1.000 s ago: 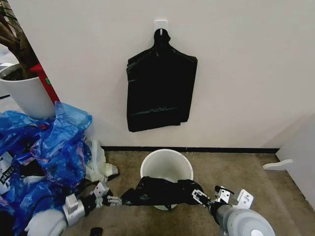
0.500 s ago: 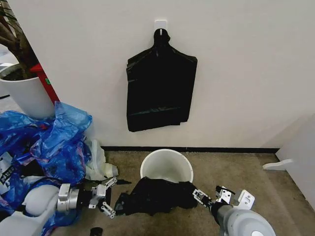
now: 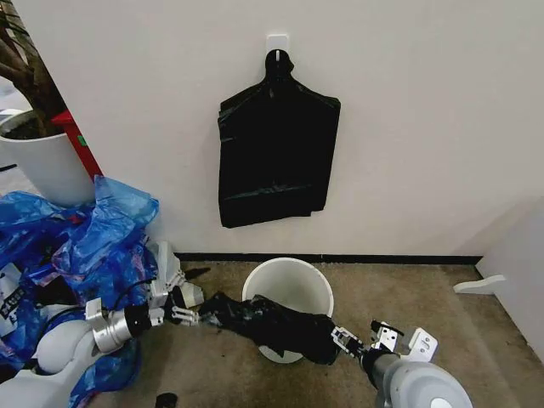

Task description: Place the garbage bag over the trash bin.

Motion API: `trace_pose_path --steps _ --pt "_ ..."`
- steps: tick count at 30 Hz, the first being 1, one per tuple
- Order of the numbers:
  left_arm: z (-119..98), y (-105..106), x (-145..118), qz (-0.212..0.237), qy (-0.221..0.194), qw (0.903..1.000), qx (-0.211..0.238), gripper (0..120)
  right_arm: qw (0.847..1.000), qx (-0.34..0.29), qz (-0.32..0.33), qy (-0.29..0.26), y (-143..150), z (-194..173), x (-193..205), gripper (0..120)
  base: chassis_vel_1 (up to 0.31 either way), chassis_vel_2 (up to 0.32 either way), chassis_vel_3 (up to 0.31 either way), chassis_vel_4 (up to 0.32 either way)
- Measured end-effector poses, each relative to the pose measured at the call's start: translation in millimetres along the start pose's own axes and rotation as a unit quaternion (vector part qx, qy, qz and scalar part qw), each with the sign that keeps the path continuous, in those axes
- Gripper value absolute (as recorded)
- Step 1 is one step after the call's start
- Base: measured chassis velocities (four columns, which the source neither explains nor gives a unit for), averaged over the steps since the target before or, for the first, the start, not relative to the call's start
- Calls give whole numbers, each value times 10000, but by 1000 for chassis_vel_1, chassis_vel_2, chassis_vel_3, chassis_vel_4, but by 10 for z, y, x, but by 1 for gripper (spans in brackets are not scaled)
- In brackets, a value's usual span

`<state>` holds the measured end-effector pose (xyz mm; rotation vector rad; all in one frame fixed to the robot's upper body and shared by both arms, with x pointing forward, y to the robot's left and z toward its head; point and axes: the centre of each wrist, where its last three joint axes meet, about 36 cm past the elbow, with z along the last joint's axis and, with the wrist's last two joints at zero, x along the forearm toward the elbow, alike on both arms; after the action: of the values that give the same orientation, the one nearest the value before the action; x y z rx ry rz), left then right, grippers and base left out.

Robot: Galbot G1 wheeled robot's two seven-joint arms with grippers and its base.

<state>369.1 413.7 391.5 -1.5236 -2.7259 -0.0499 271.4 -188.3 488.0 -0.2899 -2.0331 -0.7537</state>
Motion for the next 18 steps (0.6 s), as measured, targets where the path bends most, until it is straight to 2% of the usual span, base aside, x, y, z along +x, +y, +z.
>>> trace_pose_path --steps 2,3,7,8,12,15,18 --pt "18 -20 33 -86 20 10000 -5 100 10000 -5 -4 -2 -1 3 -10 100 0 0 0 0" --pt "39 -77 77 -295 -27 9995 80 100 10000 -9 -8 -10 -1 6 -19 100 0 0 0 0" --pt "7 -209 71 -755 -486 9947 503 100 10000 -7 -13 -35 -3 11 -43 100 0 0 0 0" --pt "7 -209 71 -755 -486 9947 503 100 10000 -7 -13 -35 -3 11 -43 100 0 0 0 0" --pt "-3 -261 79 -1264 -801 9850 853 100 10000 3 -22 -38 1 12 -62 100 0 0 0 0" --pt "1 -280 125 -1441 -923 9799 1029 100 10000 22 -13 -45 -3 8 -91 100 0 0 0 0" --pt "5 -303 133 -1466 -932 9787 1090 100 10000 34 -33 -68 -7 4 -113 100 0 0 0 0"
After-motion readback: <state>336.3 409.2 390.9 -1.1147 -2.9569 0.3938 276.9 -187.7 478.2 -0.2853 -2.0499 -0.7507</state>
